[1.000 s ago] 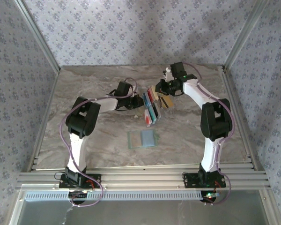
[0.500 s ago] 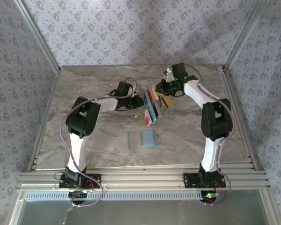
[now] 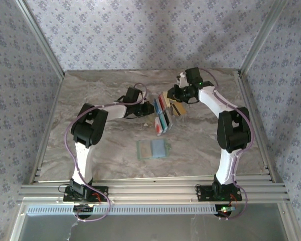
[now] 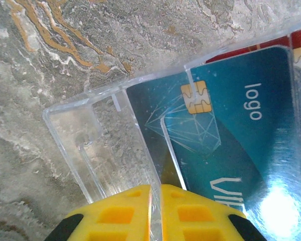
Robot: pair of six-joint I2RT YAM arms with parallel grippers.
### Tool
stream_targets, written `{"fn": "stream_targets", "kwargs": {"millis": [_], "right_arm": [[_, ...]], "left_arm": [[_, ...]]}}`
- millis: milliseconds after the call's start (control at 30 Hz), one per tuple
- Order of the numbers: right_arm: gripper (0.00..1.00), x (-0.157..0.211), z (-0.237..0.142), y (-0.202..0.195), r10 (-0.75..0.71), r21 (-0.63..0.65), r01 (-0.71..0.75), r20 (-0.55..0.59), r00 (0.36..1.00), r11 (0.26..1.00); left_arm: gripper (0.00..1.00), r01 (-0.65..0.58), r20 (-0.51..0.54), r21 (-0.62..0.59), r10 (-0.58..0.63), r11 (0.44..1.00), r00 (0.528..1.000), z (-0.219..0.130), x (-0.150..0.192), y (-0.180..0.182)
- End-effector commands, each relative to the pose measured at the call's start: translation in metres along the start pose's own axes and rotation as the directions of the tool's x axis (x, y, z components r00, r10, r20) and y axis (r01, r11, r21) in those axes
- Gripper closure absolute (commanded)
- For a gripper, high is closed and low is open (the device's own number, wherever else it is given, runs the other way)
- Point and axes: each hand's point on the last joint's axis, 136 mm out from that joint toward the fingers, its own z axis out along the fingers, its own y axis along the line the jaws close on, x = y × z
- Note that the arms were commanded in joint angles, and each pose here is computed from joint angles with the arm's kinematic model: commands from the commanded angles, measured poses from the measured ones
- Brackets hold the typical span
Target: Put the credit cards into the card holder
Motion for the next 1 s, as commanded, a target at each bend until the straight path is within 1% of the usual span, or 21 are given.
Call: {"fn": "stream_targets", "kwargs": {"millis": [0,133,267,500,667,800,900,967], "right_arm": [[0.76,0.001,-0.0099,0.0128,-0.002,-0.036,0.002,0.003,1.0,0.999],[0.74,0.0012,-0.0093,0.011,0.002,-0.035,-0.002,0.0,1.0,0.999],[0.75,0.0006,-0.0103,0.0118,0.01,-0.048,-0.009,0.002,1.0,0.999],[0.84,-0.0018,-0.0129,0.0118,0.027,-0.071,-0.026,0.015,1.0,0.997],[0.85,-0.0028,-0.014,0.0104,0.032,-0.072,-0.031,0.018,0.999,0.997],[0.9,-0.0033,-0.0142,0.0109,0.034,-0.078,-0.032,0.019,0.999,0.996],[0.92,-0.0033,-0.0141,0.0086,0.035,-0.066,-0.033,0.021,0.999,0.997],[0.94,-0.0044,-0.0151,0.0031,0.035,-0.034,-0.034,0.029,0.999,0.999]], "left_arm": [[0.87,-0.013,-0.021,0.004,0.013,1.0,1.0,0.0073,0.0032,0.0013],[0.87,-0.013,-0.024,0.004,0.013,1.0,1.0,0.0074,0.0042,0.0017],[0.87,-0.011,-0.023,0.004,0.011,1.0,1.0,0.0073,0.0038,0.0017],[0.87,-0.011,-0.023,0.007,0.012,1.0,1.0,0.0072,0.0035,0.0009],[0.87,-0.011,-0.025,0.005,0.011,1.0,1.0,0.0075,0.004,0.0013],[0.87,-0.011,-0.025,0.006,0.011,1.0,1.0,0.0075,0.0042,0.0009],[0.87,-0.01,-0.026,0.006,0.01,1.0,1.0,0.0072,0.0043,0.0016],[0.87,-0.01,-0.026,0.007,0.01,1.0,1.0,0.0072,0.0044,0.0012]]}}
